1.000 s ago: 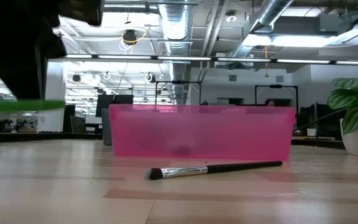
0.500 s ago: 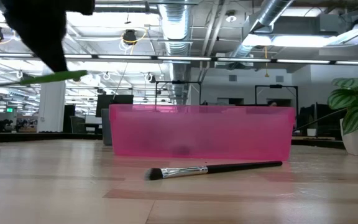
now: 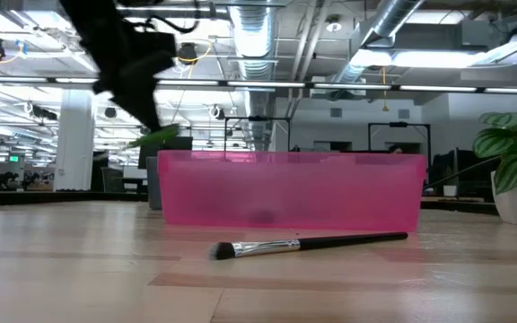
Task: Pick & Place Paint Supplies
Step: Put the green scissors into the black bin
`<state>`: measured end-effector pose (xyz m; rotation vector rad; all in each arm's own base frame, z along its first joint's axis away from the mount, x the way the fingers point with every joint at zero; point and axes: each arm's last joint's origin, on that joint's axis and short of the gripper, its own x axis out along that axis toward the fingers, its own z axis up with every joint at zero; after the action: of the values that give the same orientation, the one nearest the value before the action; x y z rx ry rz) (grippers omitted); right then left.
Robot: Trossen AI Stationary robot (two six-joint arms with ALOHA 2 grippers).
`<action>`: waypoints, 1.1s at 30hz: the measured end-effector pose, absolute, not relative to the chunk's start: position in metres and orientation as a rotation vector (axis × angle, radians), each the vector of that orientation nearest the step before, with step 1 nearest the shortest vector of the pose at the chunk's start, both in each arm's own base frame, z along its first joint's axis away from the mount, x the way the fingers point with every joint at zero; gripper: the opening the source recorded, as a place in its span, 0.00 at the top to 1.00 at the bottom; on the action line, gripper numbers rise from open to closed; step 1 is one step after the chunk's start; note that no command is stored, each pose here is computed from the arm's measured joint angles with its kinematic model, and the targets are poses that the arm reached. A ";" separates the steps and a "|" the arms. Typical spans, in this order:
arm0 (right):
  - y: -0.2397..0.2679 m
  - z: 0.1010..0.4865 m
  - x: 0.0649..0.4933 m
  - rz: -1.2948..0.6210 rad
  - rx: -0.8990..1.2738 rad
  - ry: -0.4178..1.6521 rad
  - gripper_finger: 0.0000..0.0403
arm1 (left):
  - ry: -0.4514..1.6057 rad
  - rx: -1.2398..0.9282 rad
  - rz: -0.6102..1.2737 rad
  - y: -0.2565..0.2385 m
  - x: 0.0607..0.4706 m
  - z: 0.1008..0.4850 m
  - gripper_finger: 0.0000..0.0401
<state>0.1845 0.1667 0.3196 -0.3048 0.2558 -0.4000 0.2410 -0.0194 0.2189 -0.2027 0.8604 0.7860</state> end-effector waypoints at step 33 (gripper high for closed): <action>0.166 0.320 0.185 -0.399 -0.323 0.259 0.58 | 0.673 -0.358 0.917 0.116 0.267 0.230 1.00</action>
<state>0.1846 0.1664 0.3199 -0.3229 0.2592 -0.3991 0.2666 0.1160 0.2302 -0.3575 0.6733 0.9174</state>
